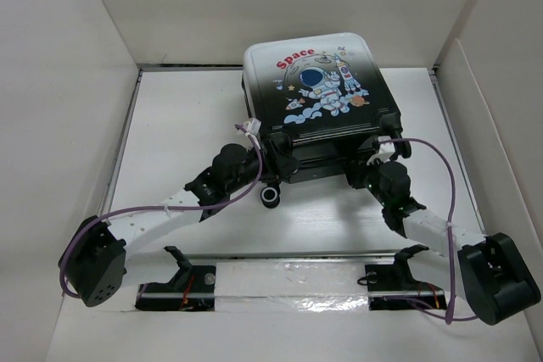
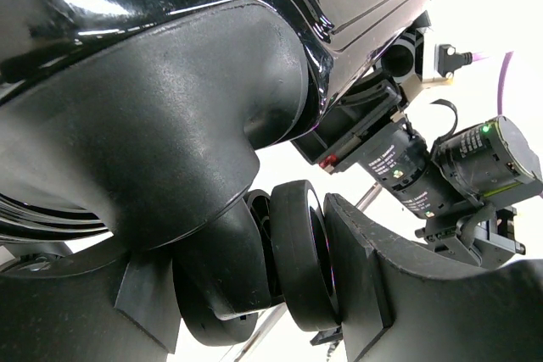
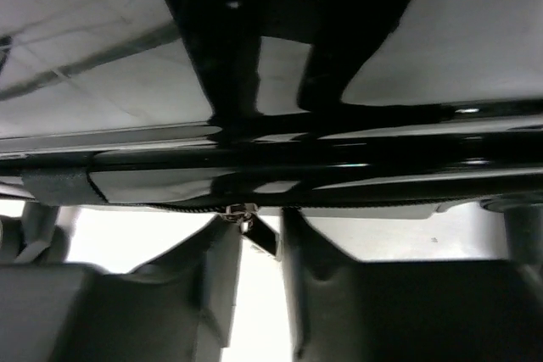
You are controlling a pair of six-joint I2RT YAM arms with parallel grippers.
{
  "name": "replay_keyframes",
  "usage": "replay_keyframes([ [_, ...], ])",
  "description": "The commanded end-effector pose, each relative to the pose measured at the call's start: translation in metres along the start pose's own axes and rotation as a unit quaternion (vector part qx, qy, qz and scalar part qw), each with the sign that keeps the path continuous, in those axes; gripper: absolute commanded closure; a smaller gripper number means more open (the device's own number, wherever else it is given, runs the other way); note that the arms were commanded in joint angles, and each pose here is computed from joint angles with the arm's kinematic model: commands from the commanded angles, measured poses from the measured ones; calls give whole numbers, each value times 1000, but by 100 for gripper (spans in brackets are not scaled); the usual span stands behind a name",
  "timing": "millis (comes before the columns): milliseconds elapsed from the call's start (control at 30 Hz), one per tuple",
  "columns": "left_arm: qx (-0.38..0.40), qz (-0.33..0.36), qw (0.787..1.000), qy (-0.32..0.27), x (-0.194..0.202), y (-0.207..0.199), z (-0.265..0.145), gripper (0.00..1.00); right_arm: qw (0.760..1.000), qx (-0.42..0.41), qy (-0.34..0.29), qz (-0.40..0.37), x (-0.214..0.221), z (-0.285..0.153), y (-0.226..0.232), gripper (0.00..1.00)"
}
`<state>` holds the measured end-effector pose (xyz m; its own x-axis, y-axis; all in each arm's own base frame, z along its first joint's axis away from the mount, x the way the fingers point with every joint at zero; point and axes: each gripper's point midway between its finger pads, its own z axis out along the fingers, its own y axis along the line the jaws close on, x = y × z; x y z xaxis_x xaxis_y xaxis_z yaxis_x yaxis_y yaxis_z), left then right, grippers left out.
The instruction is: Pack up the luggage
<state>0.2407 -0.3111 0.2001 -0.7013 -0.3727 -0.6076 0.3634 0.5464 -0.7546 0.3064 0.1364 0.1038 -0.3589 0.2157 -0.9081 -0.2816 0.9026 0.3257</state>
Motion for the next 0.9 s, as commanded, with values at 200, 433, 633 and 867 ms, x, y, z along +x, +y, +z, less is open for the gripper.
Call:
replay_keyframes([
  [200,238,94,963,-82,-53,-132,-36,100,996,-67,-64,-3,-40,4,45,100],
  [433,281,91,952,-84,-74,-172,-26,100,981,-194,-27,2,-19,-17,181,100],
  [633,334,75,936,-87,-91,-208,-39,100,963,-270,-19,-7,-3,-32,274,100],
  [867,341,-9,934,-104,-88,-191,-57,100,926,-356,-85,87,-9,-13,359,100],
])
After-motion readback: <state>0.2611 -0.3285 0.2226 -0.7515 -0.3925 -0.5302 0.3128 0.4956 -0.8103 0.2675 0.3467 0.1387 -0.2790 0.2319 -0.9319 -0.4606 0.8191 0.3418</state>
